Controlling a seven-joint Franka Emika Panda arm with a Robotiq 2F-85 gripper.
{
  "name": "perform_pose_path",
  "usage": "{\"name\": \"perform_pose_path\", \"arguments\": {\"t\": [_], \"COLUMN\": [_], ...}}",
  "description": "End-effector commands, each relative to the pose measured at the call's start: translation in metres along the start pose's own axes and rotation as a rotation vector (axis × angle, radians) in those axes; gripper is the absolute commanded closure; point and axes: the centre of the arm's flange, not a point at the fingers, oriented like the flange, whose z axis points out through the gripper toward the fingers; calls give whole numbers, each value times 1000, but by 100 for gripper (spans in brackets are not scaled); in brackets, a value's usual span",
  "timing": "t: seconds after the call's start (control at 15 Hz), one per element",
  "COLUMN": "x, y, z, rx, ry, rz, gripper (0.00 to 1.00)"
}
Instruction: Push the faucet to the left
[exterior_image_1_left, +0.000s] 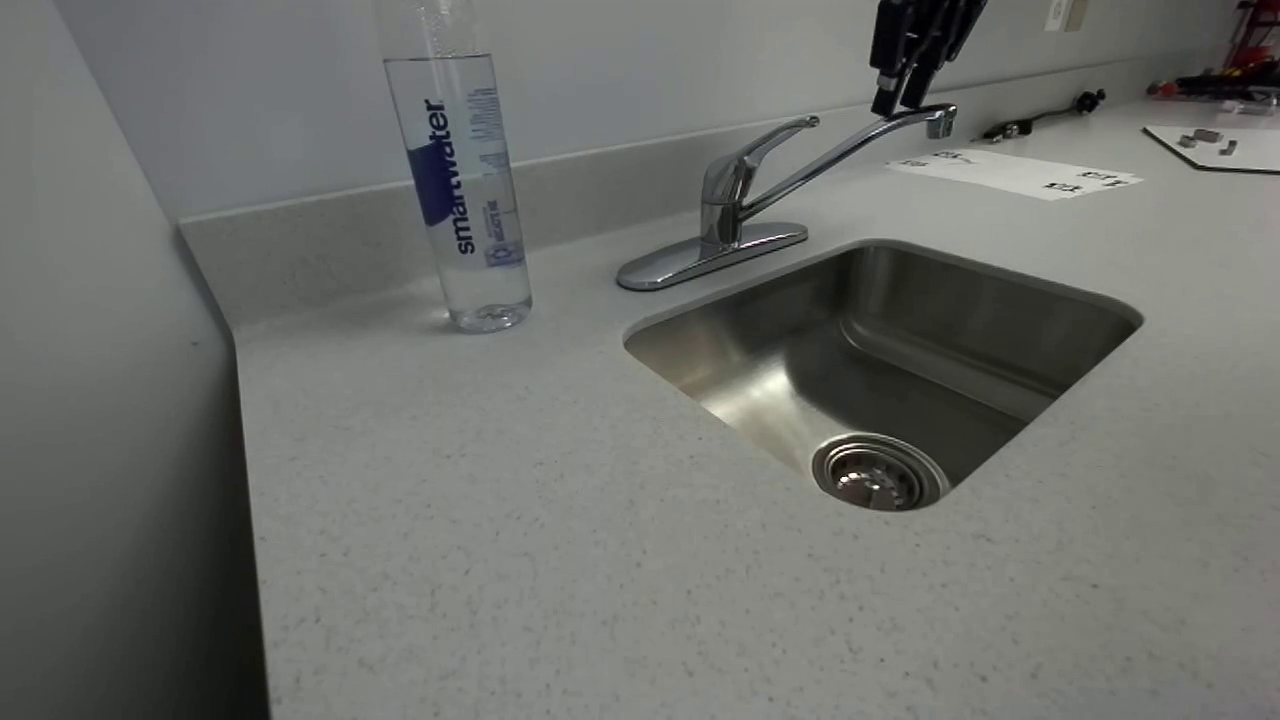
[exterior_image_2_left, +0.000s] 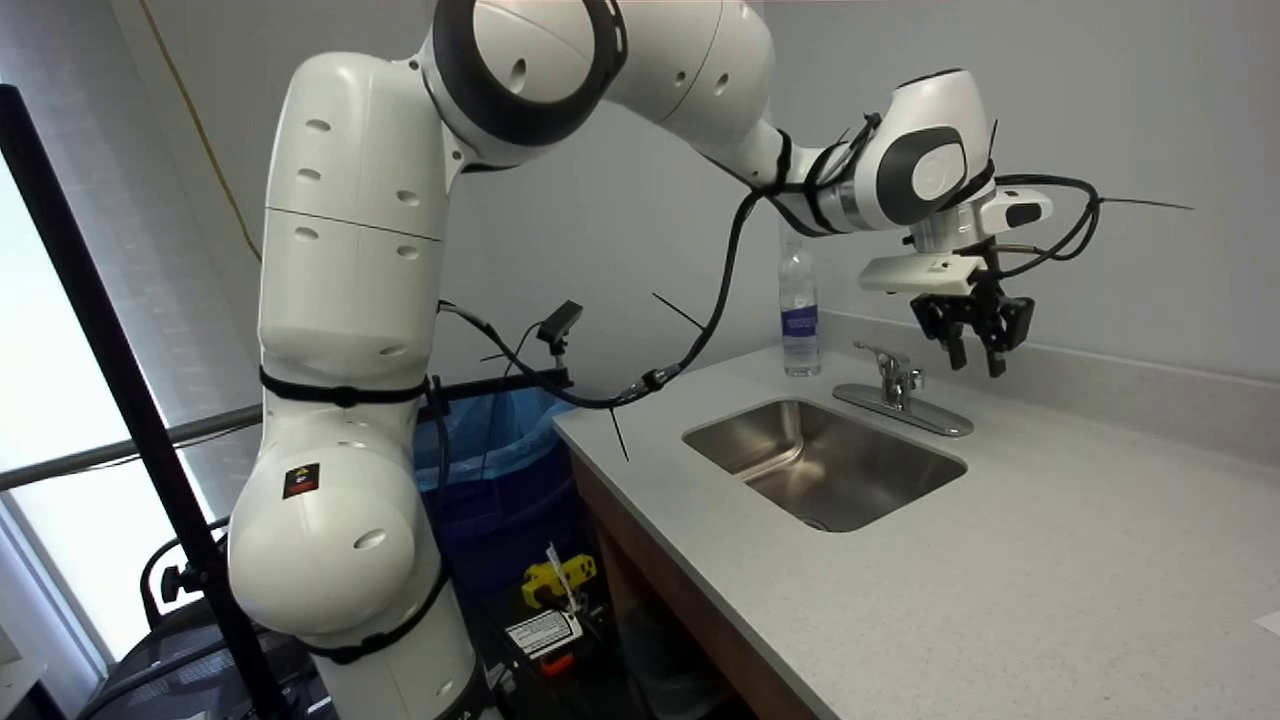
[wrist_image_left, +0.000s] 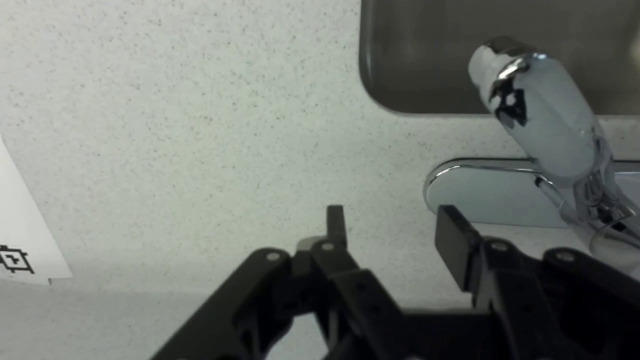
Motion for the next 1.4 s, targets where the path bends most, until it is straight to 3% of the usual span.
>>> {"name": "perform_pose_path", "arguments": {"t": [0.0, 0.2, 0.8, 0.87, 1.33], "x": [9, 8, -1, -31, -55], "y": [-6, -9, -14, -30, -54], "z": [11, 16, 14, 10, -2], "rx": [-22, -12, 20, 28, 50], "ry": [0, -18, -59, -60, -71], "rz": [10, 2, -79, -92, -161], "gripper": [80, 100, 100, 100, 100]}}
